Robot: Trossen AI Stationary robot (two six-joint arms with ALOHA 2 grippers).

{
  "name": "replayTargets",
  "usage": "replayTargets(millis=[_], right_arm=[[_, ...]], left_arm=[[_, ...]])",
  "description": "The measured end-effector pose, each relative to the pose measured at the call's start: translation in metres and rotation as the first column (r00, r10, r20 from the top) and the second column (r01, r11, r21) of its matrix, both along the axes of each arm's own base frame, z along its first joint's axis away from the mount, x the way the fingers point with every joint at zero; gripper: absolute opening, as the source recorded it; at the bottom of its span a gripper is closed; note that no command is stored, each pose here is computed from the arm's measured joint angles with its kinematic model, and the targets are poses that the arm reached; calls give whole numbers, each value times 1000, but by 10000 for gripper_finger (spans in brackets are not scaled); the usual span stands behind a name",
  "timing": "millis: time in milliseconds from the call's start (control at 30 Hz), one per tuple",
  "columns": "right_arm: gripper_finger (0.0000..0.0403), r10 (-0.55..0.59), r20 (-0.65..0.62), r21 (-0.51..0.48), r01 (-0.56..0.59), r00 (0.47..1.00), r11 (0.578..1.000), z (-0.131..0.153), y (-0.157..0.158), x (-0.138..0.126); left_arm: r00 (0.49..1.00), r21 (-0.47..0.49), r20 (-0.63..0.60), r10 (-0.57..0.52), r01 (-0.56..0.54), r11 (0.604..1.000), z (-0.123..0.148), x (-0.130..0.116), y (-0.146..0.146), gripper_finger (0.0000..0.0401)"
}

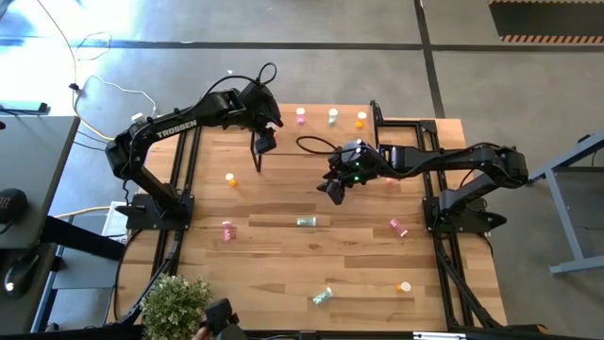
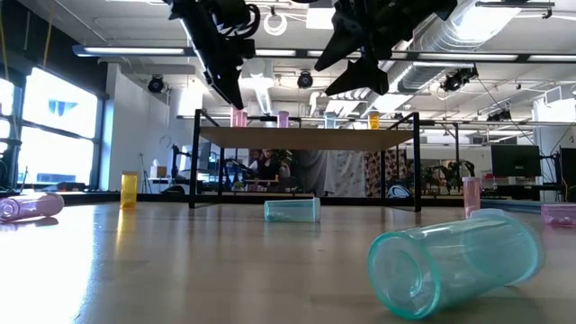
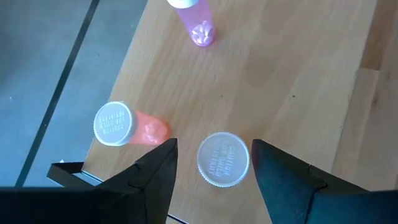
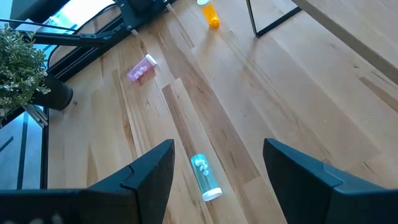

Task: Pick and place medicine bottles onto shelf by color
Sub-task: Put the bottom pink pill bottle aligned with the pink pill bottle on the shelf, then put the left violet pill bottle on the shelf aligned with the other violet pill bottle

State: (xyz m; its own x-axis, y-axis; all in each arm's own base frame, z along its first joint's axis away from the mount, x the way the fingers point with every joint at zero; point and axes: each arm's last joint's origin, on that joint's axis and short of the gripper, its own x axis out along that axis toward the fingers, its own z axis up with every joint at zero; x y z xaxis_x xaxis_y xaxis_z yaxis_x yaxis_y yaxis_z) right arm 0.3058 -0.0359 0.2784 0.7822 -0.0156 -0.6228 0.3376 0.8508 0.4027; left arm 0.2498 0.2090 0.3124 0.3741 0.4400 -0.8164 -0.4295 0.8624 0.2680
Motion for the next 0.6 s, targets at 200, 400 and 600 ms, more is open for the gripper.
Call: replayTargets(millis=[200, 400, 600], right_arm=[[236, -3, 0, 3, 3, 1000, 1000, 0, 0, 0], [236, -20, 0, 27, 20, 1000, 999, 0, 0, 0], [236, -59, -27, 80, 61, 998, 995, 1, 1, -5]], left_arm=[[1000, 0, -5, 13, -13, 1000, 5, -1, 0, 203], [1000, 23, 10, 21, -21, 1000, 28, -2, -1, 203], [999, 11, -18, 37, -37, 999, 51, -9, -6, 203]])
